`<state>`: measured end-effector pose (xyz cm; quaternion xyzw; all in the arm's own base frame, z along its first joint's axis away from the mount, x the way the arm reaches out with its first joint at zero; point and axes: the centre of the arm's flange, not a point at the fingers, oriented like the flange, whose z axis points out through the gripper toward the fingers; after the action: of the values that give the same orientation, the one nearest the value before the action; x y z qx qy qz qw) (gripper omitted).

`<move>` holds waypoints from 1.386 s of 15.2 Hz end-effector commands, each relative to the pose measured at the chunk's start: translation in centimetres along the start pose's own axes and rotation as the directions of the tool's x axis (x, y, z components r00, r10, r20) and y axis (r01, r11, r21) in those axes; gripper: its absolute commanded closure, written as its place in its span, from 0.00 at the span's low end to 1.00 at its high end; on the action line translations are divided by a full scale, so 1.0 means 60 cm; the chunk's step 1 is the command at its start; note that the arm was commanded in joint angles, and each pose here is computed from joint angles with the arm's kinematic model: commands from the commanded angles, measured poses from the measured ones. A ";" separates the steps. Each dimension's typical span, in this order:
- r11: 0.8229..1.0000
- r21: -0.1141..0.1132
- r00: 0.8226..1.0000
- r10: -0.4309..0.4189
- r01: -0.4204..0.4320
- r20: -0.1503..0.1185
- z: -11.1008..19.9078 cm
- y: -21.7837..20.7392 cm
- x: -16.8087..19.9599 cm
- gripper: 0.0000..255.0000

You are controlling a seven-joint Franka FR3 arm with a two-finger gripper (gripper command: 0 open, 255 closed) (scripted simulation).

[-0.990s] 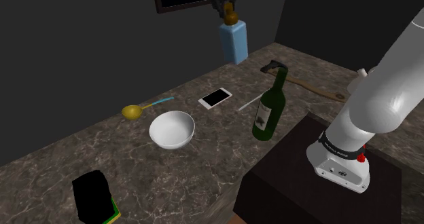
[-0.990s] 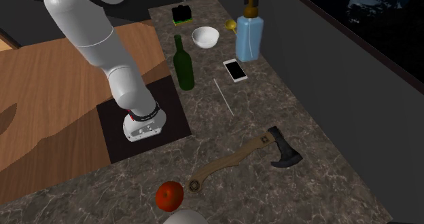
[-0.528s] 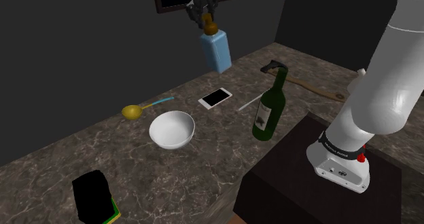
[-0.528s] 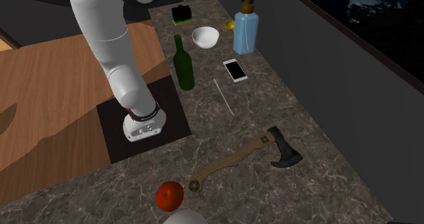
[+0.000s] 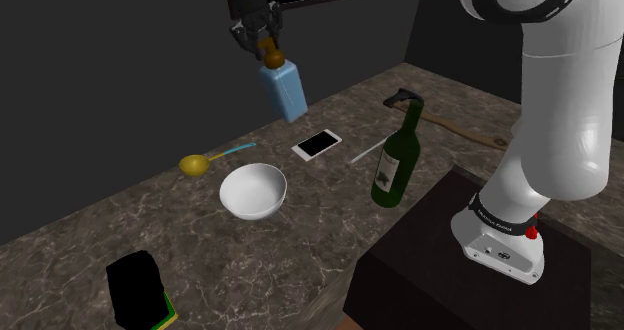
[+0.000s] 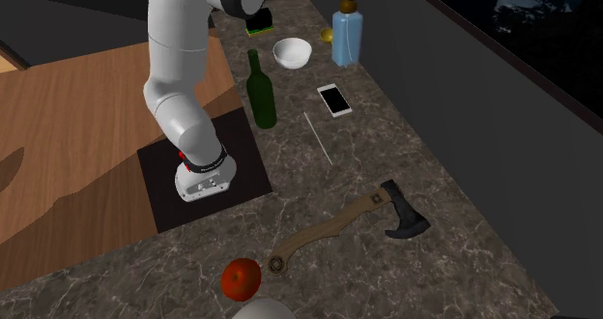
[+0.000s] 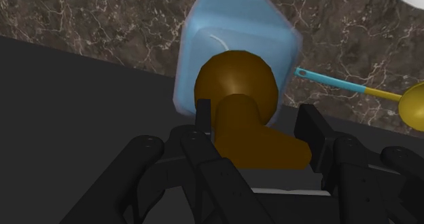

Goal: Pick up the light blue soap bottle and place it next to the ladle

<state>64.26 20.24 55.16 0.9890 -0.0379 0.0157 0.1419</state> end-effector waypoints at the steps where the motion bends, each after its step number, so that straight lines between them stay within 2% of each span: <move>1: 1.000 0.000 1.000 0.002 -0.002 0.000 0.002 -0.031 0.018 1.00; 21: 1.000 0.000 1.000 0.002 -0.002 0.000 0.171 -0.081 0.011 1.00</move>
<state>65.44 22.06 44.50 0.9890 -0.0387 0.0155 0.1421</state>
